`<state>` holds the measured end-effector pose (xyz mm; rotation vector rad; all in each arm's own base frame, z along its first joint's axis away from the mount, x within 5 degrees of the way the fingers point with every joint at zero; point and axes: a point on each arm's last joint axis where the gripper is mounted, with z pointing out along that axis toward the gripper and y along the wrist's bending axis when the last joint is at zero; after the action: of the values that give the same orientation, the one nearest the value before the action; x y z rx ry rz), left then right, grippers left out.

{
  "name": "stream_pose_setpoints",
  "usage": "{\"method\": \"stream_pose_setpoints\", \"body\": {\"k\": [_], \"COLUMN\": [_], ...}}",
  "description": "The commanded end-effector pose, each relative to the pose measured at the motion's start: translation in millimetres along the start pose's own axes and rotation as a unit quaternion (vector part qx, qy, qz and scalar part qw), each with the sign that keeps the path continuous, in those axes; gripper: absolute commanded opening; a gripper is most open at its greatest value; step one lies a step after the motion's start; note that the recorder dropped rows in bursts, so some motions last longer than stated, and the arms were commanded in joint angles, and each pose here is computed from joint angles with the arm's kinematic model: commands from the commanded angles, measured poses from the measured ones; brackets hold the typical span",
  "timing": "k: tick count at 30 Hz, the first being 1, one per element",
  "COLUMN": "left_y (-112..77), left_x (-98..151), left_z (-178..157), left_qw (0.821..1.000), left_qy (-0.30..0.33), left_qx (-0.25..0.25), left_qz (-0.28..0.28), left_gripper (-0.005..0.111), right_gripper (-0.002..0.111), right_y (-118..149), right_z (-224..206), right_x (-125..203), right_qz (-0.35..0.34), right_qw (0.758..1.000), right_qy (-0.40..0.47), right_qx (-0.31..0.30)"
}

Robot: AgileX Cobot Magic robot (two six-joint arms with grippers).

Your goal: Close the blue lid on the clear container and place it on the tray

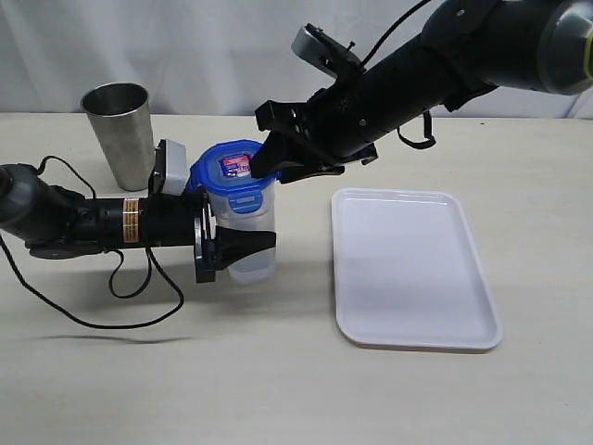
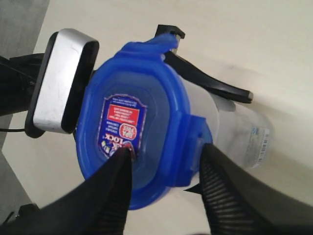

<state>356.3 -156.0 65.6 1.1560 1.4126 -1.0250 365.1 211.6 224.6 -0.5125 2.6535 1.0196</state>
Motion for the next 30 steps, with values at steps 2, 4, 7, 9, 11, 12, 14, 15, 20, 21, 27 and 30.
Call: {"method": "stream_pose_setpoints", "body": {"k": [2,4,7,9,11,12,14,15,20,21,27,30], "left_y": [-1.8,-1.8,-1.8,-1.8,-1.8,-1.8,-1.8,-1.8,-1.9,-1.9,-1.7,-1.7], "left_x": [6.4,6.4,6.4,6.4,6.4,6.4,6.4,6.4,6.4,6.4,6.4,6.4], "left_z": [4.4,4.4,4.4,4.4,4.4,4.4,4.4,4.4,4.4,4.4,4.4,4.4], "left_qw": [0.999,0.999,0.999,0.999,0.999,0.999,0.999,0.999,0.999,0.999,0.999,0.999], "left_qy": [0.035,0.035,0.035,0.035,0.035,0.035,0.035,0.035,0.035,0.035,0.035,0.035], "left_qx": [-0.002,-0.002,-0.002,-0.002,-0.002,-0.002,-0.002,-0.002,-0.001,-0.001,-0.002,-0.002], "left_qz": [0.007,0.007,0.007,0.007,0.007,0.007,0.007,0.007,0.007,0.007,0.007,0.007], "left_gripper": [0.0,0.0,0.0,0.0,0.0,0.0,0.0,0.0,0.0,0.0,0.0,0.0], "right_gripper": [0.033,0.029,0.021,0.017,0.013,0.013,0.013,0.013,0.013,0.013,0.021,0.037], "right_y": [-17.0,-18.7,-19.9,-20.4,-21.2,-22.3,-22.1,-22.1,-32.4,-34.9,-35.5,-36.0], "right_z": [36.1,37.5,38.9,39.5,41.5,42.3,45.7,47.0,47.5,45.3,41.4,41.6], "right_x": [22.4,23.0,23.5,23.7,24.3,24.6,25.8,25.8,27.4,26.9,28.1,27.4], "right_qz": [-0.016,-0.018,-0.021,-0.023,-0.023,-0.023,-0.023,-0.019,-0.012,-0.01,-0.027,-0.029], "right_qw": [0.996,0.995,0.995,0.995,0.995,0.995,0.994,0.994,0.994,0.994,0.992,0.993], "right_qy": [0.091,0.095,0.097,0.098,0.1,0.101,0.105,0.102,0.094,0.094,0.103,0.099], "right_qx": [0.002,0.005,0.005,0.005,0.001,-0.004,-0.025,-0.037,-0.046,-0.048,-0.064,-0.061]}}
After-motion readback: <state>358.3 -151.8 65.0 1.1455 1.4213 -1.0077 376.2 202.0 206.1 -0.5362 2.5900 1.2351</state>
